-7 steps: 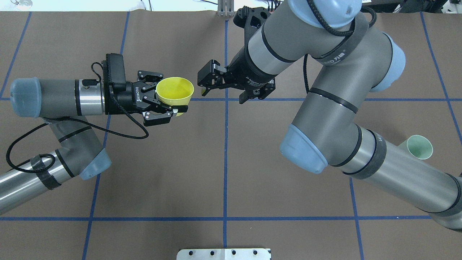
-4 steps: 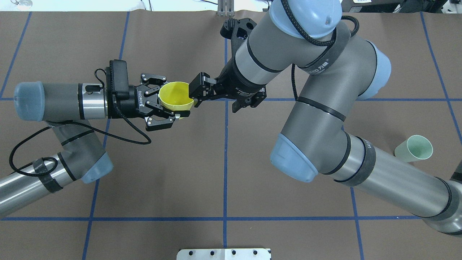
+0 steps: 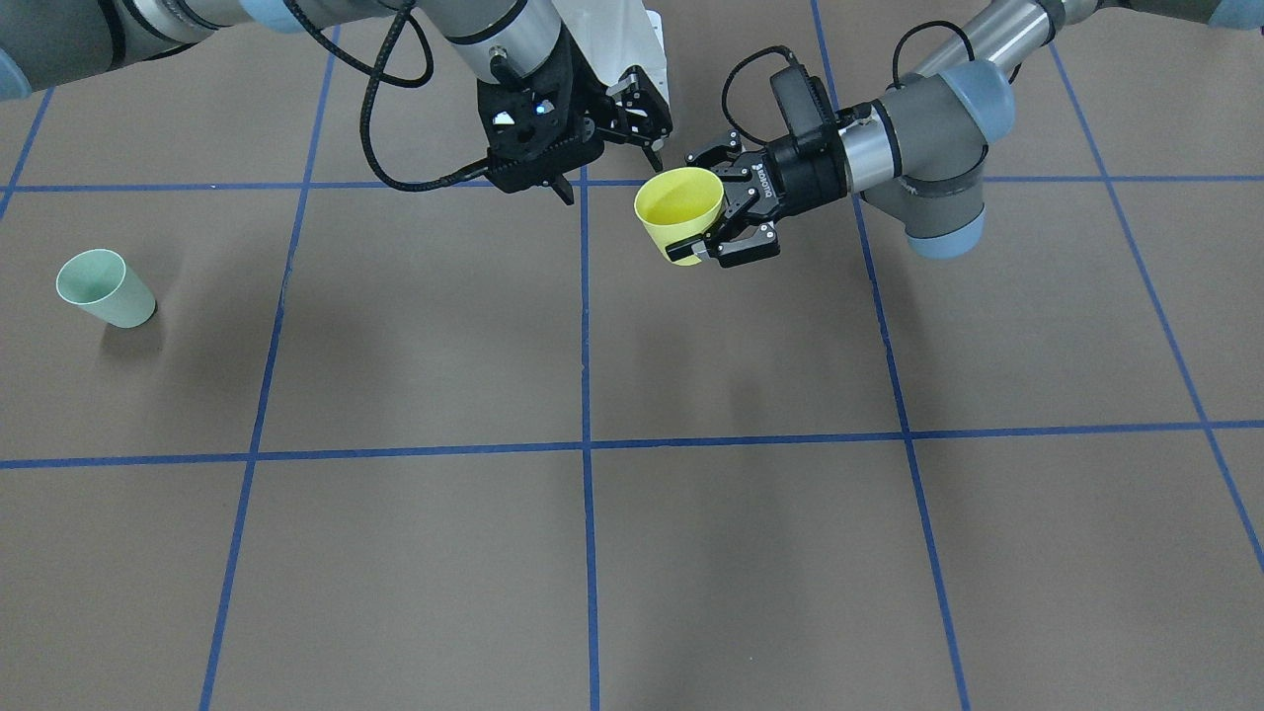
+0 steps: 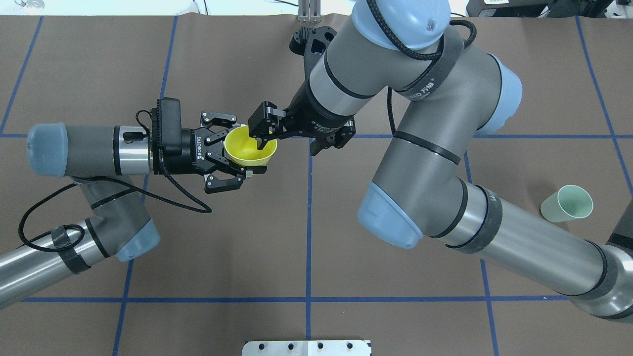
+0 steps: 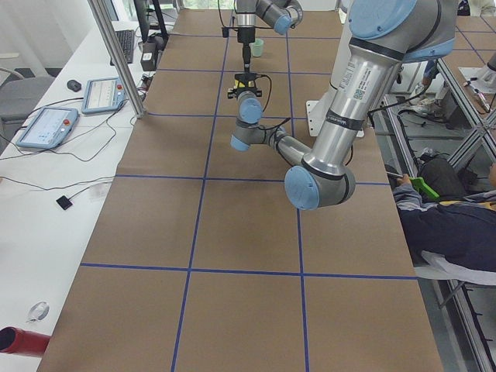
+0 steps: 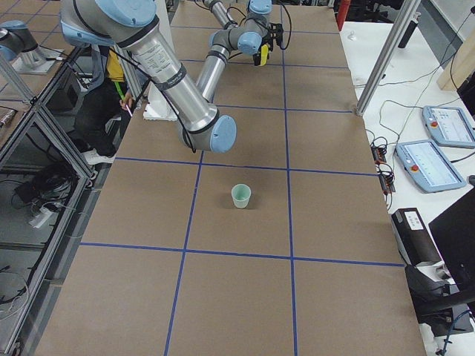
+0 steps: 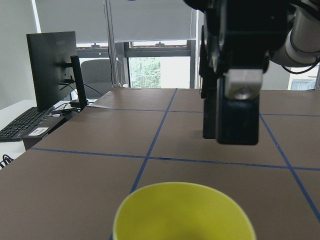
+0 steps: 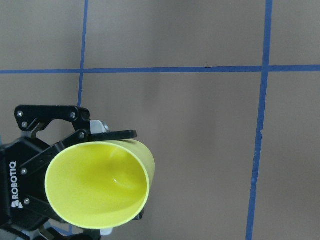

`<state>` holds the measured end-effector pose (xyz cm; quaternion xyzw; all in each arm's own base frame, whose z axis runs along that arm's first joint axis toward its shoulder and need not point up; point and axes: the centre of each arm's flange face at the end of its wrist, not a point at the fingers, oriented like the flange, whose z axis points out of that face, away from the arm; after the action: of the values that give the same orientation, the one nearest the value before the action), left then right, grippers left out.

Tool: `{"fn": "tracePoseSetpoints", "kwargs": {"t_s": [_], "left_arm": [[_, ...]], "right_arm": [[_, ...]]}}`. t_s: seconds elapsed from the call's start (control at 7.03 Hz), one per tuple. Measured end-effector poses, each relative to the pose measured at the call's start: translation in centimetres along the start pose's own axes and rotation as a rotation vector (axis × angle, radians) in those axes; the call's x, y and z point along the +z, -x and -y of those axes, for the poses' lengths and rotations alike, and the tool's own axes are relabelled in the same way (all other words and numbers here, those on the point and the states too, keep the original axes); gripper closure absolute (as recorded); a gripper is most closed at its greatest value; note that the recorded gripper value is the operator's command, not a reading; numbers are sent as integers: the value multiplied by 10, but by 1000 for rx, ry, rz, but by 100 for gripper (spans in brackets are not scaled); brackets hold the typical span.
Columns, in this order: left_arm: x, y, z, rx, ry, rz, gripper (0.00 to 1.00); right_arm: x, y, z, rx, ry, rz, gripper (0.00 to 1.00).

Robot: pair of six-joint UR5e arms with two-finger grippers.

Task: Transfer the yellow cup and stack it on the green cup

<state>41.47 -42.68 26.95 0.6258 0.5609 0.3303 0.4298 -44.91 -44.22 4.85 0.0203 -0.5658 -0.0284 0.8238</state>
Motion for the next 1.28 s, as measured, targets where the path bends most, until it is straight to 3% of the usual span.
{"fn": "tracePoseSetpoints", "kwargs": {"t_s": [0.28,1.14,1.28], "left_arm": [[4,-11,1,-1,-9,-20,100],[1,-18,-6,-3,-15,-32,100],[0,-18,-7,-4,-13,-31,100]], "right_arm": [[5,1,4,6,-5,-10,16],[28,2,-8,5,-47,-48,16],[35,5,-14,0,-50,-53,22]]}}
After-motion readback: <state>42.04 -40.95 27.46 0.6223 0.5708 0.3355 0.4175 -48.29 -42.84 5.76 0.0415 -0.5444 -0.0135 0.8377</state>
